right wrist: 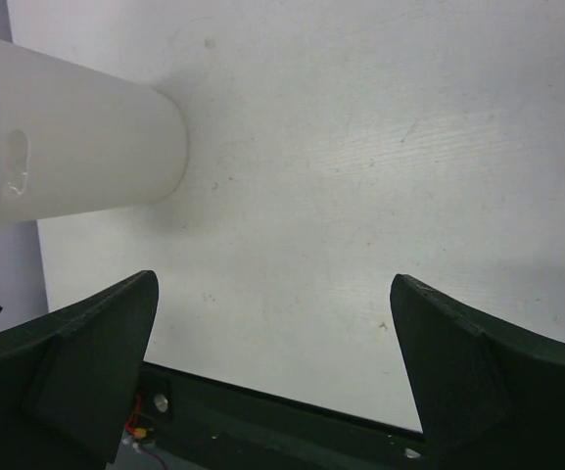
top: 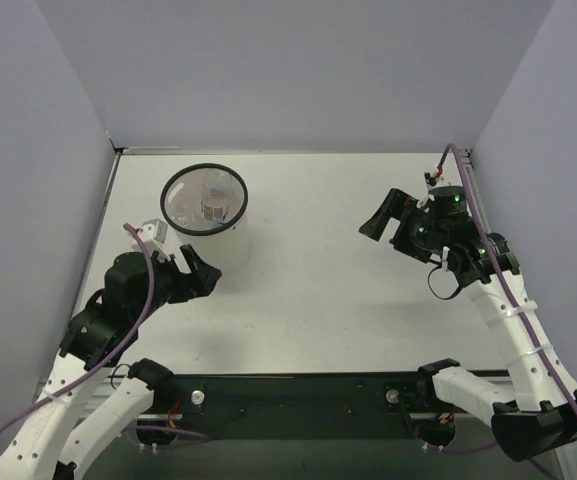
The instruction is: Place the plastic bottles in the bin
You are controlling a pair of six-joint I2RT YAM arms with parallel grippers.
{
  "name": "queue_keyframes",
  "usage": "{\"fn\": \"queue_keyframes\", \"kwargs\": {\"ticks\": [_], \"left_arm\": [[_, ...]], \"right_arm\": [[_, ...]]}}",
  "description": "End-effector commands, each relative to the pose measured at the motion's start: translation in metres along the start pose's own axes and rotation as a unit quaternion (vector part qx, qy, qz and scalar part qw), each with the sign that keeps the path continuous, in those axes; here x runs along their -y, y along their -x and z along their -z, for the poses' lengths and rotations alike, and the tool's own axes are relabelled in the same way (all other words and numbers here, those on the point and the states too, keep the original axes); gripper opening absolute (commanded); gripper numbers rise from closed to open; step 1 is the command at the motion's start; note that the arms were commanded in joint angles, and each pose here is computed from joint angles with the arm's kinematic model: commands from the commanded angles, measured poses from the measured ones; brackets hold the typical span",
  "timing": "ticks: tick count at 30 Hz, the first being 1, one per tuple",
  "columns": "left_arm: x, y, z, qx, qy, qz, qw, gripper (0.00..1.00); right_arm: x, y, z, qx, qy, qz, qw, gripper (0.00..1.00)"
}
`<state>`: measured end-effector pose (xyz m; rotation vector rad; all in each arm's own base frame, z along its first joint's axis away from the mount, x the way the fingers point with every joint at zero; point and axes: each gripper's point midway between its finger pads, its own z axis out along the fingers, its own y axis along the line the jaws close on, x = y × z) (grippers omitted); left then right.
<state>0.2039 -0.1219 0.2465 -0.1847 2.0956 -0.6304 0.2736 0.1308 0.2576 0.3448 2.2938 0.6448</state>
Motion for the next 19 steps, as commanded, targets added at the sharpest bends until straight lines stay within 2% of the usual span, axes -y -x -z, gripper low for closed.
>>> {"fn": "queue_keyframes", "kwargs": {"ticks": [1, 3, 6, 19], "left_arm": [[0.003, 0.004, 0.009, 0.05, -0.034, 0.018, 0.998, 0.96], [-0.002, 0.006, 0.013, 0.072, -0.031, 0.017, 0.997, 0.95], [-0.006, 0.001, 0.01, 0.076, -0.034, 0.01, 0.996, 0.96], [-0.007, -0.005, 0.008, 0.076, -0.044, 0.012, 0.996, 0.96]], "right_arm": [[0.027, -0.015, 0.007, 0.005, -0.037, 0.038, 0.999, 1.0], [0.035, -0.024, 0.006, 0.005, -0.039, 0.031, 0.999, 1.0], [0.041, -0.034, 0.007, 0.006, -0.036, 0.025, 0.999, 1.0], [0.043, -0.033, 0.016, 0.032, -0.03, 0.029, 0.999, 1.0]]}}
